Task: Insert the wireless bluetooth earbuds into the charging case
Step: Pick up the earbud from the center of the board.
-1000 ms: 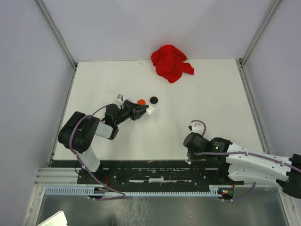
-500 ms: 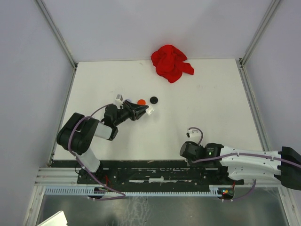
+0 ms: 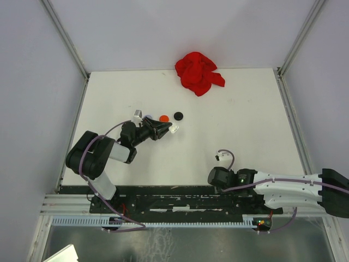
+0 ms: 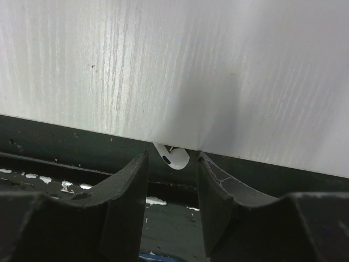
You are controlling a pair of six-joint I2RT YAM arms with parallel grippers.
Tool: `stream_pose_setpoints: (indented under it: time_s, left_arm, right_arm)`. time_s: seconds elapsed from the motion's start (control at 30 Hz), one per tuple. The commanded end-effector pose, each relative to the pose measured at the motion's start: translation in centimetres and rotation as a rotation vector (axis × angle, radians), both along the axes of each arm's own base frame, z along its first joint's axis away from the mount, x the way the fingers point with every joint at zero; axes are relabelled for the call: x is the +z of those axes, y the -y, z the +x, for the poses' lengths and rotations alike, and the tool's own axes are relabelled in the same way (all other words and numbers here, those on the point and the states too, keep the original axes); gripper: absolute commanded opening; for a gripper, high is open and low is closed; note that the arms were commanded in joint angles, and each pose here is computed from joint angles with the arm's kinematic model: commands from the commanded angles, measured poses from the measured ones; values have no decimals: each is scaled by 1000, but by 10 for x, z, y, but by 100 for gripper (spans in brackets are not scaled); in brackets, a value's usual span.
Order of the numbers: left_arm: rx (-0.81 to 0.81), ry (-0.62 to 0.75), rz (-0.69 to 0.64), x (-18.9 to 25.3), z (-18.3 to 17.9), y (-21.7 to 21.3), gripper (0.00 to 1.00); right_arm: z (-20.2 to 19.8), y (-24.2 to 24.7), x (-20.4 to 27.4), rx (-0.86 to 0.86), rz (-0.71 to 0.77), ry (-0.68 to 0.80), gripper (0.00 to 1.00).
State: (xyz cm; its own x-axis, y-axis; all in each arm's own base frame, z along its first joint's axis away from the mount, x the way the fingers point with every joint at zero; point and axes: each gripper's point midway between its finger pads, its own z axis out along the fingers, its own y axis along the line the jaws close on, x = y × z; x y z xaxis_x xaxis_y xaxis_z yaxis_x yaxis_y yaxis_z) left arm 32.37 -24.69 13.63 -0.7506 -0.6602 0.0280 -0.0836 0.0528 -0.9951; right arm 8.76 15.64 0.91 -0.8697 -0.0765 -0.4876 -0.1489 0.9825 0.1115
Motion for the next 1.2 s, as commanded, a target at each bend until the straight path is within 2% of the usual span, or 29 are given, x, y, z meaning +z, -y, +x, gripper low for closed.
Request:
stream_pose_setpoints:
  time_s: [0.0, 0.73, 1.17]
  left_arm:
    - [3, 100, -4, 17, -1, 0, 3]
    - [5, 95, -5, 13, -2, 0, 3]
    - [3, 91, -9, 12, -3, 0, 3]
  right_arm:
    - [2, -13, 2, -3, 39, 15, 48]
    - [-5, -18, -8, 22, 0, -9, 47]
    - [-4, -16, -10, 15, -33, -8, 34]
